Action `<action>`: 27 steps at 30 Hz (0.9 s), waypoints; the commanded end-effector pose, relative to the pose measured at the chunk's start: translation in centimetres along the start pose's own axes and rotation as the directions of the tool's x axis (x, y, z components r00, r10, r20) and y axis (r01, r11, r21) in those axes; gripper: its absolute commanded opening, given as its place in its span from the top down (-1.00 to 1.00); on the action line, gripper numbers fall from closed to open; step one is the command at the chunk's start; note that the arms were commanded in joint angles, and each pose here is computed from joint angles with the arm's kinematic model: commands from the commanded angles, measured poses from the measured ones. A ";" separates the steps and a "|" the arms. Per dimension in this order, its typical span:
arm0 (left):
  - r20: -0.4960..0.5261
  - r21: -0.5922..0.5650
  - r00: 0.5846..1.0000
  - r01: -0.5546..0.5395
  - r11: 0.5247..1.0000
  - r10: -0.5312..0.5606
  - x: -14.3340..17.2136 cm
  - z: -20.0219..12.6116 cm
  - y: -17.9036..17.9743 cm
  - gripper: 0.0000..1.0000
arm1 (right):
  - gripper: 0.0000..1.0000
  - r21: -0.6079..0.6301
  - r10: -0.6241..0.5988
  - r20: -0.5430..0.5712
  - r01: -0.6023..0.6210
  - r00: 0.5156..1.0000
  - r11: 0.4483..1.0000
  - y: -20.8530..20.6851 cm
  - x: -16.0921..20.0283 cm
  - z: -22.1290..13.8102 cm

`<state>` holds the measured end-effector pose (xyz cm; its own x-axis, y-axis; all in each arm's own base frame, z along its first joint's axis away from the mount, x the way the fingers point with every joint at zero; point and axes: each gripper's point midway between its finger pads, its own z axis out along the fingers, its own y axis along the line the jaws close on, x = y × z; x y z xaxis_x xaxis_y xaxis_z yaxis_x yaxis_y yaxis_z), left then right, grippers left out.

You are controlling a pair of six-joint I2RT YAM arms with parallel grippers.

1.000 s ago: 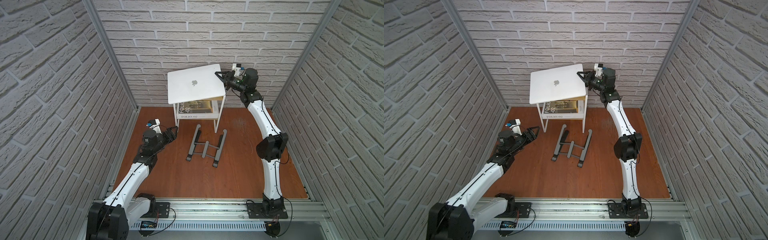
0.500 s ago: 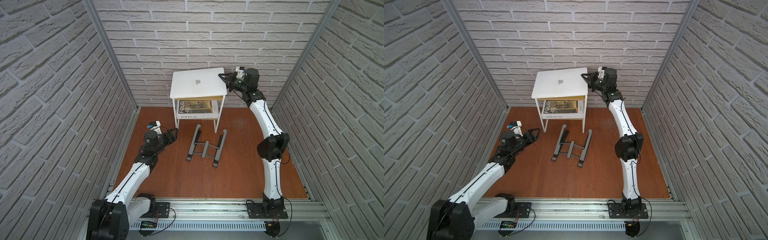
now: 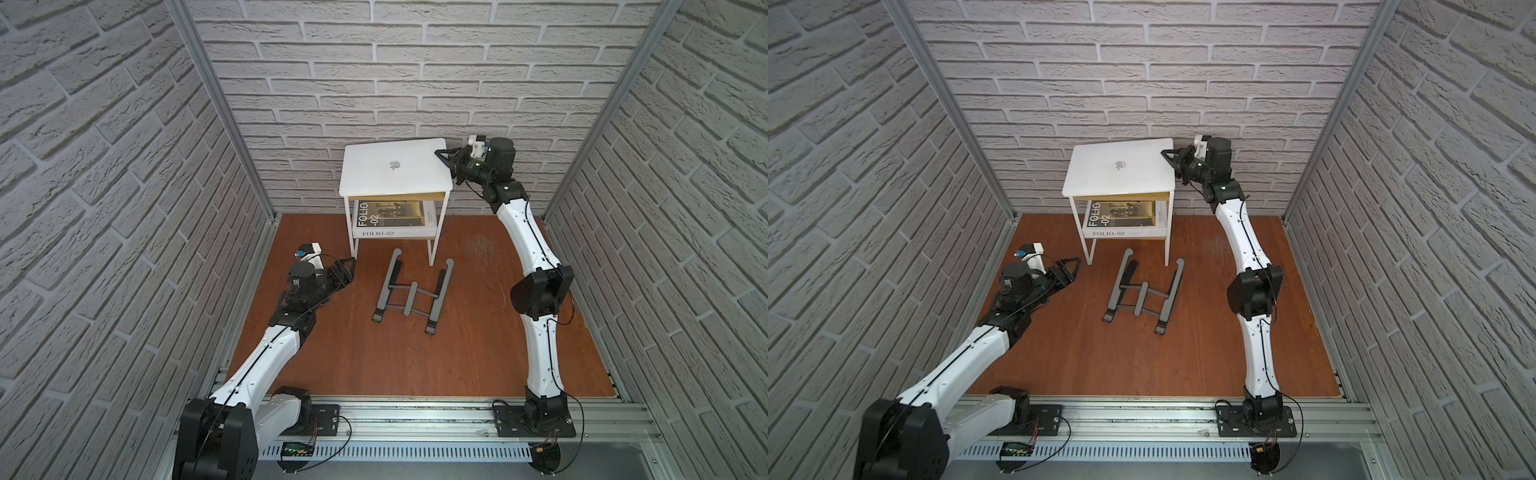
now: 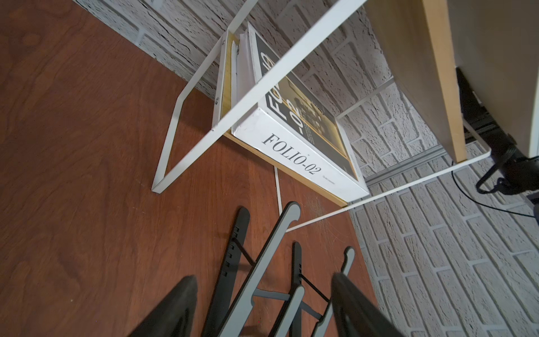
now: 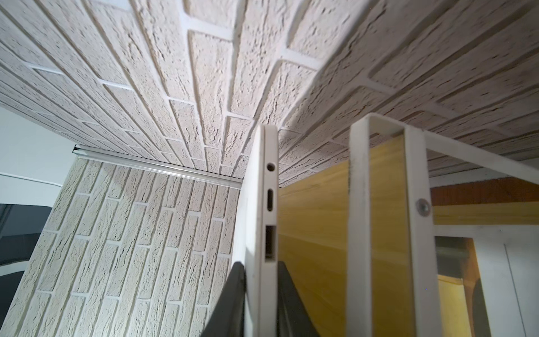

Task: Close the laptop lid and set it aside
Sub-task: Place the laptop on the shelf.

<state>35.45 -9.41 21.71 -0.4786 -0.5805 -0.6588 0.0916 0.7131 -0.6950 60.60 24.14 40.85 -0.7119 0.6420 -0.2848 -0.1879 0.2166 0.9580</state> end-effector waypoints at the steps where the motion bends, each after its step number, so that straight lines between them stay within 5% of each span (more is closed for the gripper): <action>1: 0.023 0.004 0.999 -0.026 1.000 0.026 -0.3 -0.2 0.2 -0.53 | 0.77 -0.005 -0.174 0.095 0.175 0.980 0.985 0.6 -2.3 -0.3; 15: 0.023 -0.004 1.000 -0.021 1.000 0.021 0.0 0.0 1.0 -0.54 | -0.05 -0.013 -0.184 0.099 0.186 0.978 0.982 -0.6 -3.2 0.1; 27: 0.023 0.004 1.000 -0.022 1.000 0.022 0.0 -0.2 0.8 -0.54 | -0.23 -0.010 -0.174 0.071 0.175 0.982 0.984 -1.6 -2.4 0.9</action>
<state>35.32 -8.76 20.57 -0.4826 -0.5833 -0.6534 0.0667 0.7194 -0.6914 64.14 21.27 37.93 -0.6233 0.6712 -0.4013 -0.2297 0.3334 0.9144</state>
